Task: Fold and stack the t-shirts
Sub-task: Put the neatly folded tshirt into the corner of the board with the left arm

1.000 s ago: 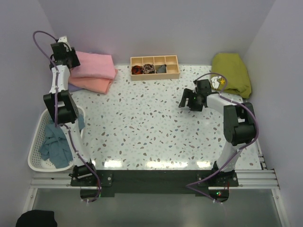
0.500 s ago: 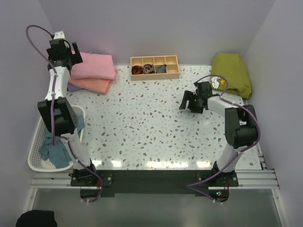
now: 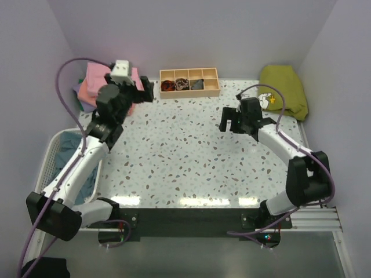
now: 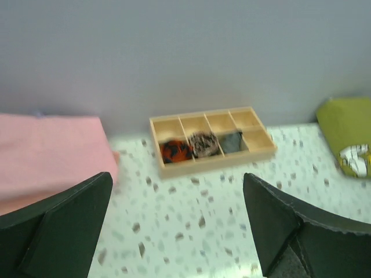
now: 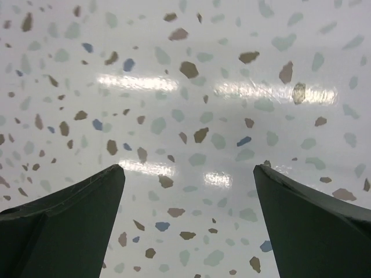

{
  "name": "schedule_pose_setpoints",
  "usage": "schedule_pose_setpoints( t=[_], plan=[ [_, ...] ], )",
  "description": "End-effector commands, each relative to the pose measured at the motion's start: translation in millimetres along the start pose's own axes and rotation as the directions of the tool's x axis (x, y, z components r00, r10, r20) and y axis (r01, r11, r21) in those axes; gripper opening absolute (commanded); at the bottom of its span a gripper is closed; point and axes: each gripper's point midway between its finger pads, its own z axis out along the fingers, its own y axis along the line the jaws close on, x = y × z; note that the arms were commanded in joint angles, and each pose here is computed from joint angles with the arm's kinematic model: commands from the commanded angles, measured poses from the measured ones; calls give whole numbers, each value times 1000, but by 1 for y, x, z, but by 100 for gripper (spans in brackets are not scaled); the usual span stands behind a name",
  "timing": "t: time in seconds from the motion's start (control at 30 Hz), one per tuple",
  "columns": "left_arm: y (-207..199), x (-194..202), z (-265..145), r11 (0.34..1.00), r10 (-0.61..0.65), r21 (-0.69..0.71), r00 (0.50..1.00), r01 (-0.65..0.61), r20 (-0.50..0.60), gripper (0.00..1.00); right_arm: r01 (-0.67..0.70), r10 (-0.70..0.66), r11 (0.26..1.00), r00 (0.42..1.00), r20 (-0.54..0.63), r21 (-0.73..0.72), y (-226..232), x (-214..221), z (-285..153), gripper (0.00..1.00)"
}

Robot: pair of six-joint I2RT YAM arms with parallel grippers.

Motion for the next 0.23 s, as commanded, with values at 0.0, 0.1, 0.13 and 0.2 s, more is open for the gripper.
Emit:
schedule_pose_setpoints(
  t=[0.0, 0.1, 0.13, 0.2],
  plan=[
    [-18, 73, -24, 999, -30, -14, 994, 29, -102, 100, 175, -192, 981, 937, 292, 82, 20, -57, -68, 99],
    [-10, 104, -44, 998, -23, -56, 989, 15, -143, 100, 183, -201, 980, 887, 415, 82, 17, -59, -103, 99],
    [-7, 106, -47, 997, -17, -78, 989, 6, -149, 100, 185, -201, 980, 870, 450, 79, 17, -60, -112, 99],
    [-4, 113, -54, 992, -28, -130, 987, 8, -159, 100, 199, -221, 975, 862, 455, 97, 8, -46, -115, 99]
  ],
)
